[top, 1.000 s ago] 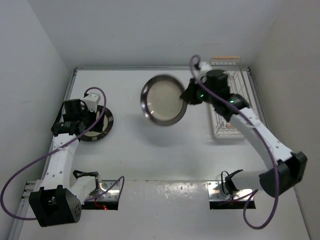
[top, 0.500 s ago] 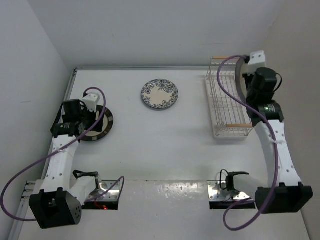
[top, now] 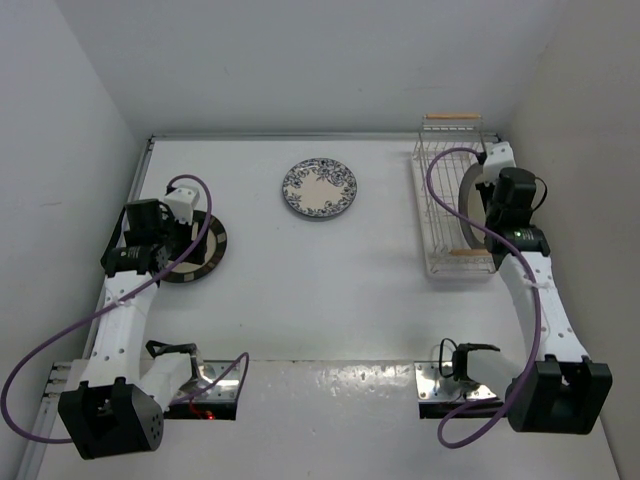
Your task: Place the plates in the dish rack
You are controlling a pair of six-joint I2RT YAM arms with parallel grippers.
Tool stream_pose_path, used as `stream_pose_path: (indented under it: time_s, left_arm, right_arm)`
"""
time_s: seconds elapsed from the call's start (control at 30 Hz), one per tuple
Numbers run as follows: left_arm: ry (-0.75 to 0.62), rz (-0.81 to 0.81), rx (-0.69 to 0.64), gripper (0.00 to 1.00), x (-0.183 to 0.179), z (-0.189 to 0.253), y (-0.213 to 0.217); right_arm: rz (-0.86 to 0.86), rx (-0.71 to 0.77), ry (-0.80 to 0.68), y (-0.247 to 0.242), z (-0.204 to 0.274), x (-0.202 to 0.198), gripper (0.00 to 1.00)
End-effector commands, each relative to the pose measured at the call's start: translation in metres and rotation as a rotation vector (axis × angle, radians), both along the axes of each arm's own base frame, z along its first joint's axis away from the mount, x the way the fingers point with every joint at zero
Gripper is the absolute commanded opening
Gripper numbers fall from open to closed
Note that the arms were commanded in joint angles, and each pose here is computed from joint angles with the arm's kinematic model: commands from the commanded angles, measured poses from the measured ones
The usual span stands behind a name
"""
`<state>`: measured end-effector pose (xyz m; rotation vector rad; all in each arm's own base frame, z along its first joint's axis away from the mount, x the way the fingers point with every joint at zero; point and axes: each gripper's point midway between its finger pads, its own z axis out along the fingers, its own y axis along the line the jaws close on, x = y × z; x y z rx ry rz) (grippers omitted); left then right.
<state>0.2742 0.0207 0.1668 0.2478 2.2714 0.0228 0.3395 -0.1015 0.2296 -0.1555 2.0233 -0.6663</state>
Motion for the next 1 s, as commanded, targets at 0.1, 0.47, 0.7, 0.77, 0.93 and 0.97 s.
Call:
stream_pose_path:
  time_s: [0.1,0.47,0.7,0.77,0.93,0.97]
  left_arm:
    - [-0.047,0.000,-0.012,0.82,0.004,0.009,-0.001]
    - [-0.039,-0.007,-0.019,0.84,0.005,0.007,-0.002]
    - [-0.039,-0.007,-0.019,0.84,0.005,0.007,-0.002]
    - [-0.030,-0.007,-0.021,0.84,0.005,0.005,-0.002]
    - [-0.038,0.007,-0.007,0.84,0.007,0.009,0.001]
    - [-0.027,0.014,-0.003,0.84,0.007,0.006,0.003]
  right_arm:
    - [-0.116,-0.080,-0.309,-0.023,0.090,0.011,0.00]
    - [-0.075,-0.031,-0.365,-0.014,0.103,0.015,0.00]
    - [-0.063,0.011,-0.290,-0.011,0.068,0.018,0.00]
    - [-0.065,0.002,-0.259,-0.013,0.056,0.019,0.00]
    - [-0.070,-0.030,-0.221,-0.016,0.043,0.017,0.00]
    - [-0.051,-0.026,-0.216,-0.014,0.040,0.018,0.00]
